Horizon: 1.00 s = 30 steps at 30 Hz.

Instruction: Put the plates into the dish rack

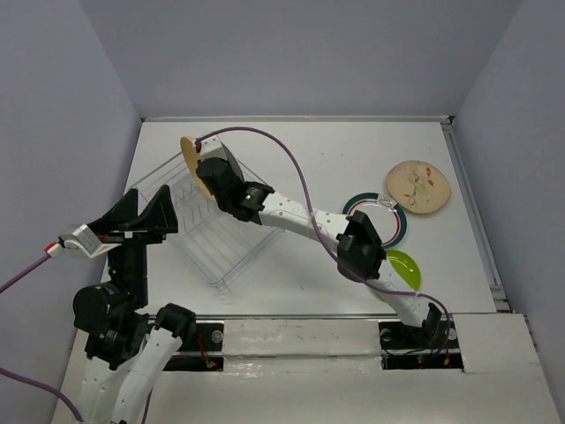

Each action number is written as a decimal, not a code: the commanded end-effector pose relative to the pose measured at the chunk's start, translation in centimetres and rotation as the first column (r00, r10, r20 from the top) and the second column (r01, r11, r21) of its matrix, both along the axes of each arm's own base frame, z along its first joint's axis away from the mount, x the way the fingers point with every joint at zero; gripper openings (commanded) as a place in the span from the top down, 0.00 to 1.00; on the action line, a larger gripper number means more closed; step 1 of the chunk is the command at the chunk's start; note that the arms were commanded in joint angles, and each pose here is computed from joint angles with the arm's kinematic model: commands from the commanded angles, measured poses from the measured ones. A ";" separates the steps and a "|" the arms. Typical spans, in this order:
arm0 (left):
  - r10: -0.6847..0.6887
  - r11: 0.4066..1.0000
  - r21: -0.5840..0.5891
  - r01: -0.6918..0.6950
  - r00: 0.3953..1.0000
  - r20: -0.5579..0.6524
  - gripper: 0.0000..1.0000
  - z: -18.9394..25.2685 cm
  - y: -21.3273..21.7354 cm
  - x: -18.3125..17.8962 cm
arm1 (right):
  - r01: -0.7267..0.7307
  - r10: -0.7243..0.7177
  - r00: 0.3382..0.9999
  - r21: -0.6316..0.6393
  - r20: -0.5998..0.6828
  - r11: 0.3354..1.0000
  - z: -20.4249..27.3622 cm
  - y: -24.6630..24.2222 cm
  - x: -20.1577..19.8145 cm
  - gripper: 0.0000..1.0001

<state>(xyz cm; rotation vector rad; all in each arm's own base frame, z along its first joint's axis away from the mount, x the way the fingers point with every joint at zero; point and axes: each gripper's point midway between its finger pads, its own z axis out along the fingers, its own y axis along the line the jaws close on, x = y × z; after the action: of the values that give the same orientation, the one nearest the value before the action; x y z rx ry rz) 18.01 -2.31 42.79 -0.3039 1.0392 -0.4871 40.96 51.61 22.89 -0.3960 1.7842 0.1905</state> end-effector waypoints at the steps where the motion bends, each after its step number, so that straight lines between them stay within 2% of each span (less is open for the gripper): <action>1: 0.004 1.000 -0.016 -0.003 0.999 0.054 0.01 1.2 0.2 -0.4 | 0.037 -0.035 0.998 -0.054 0.047 0.998 -1.6 -0.4 0.6 0.93; 5: 0.007 1.000 -0.019 -0.006 0.998 0.058 0.01 1.3 0.3 -0.5 | 0.028 -0.016 0.990 -0.085 0.142 0.996 0.8 -0.6 0.6 0.93; 8: 0.008 1.000 -0.020 -0.007 0.998 0.058 0.01 1.3 0.3 -0.5 | -0.008 0.024 0.988 -0.105 0.155 0.994 1.2 -0.3 0.4 0.93; 13: 0.003 1.000 -0.017 -0.002 0.998 0.056 0.01 1.2 0.2 -0.5 | 0.011 0.010 0.985 -0.122 0.172 0.992 1.5 -0.5 0.7 0.93; 19: 0.002 1.000 -0.014 -0.001 0.999 0.051 0.01 1.1 0.1 -0.3 | 0.049 -0.035 0.958 -0.041 0.286 0.998 8.1 -0.9 0.7 0.93; 21: 0.006 1.000 -0.014 -0.005 0.999 0.050 0.01 1.1 0.2 -0.3 | 0.058 -0.041 0.953 -0.049 0.301 0.997 8.8 -1.3 0.7 0.93; 30: 0.002 1.000 -0.012 -0.002 0.999 0.047 0.01 1.0 0.0 -0.1 | 0.071 -0.040 0.956 -0.096 0.290 0.993 6.5 -1.4 0.9 0.93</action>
<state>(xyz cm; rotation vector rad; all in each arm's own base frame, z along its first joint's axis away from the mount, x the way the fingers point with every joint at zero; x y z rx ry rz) 18.17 -2.38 42.55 -0.3029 1.0445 -0.4856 41.47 51.59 23.95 -0.5431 1.5947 -0.0230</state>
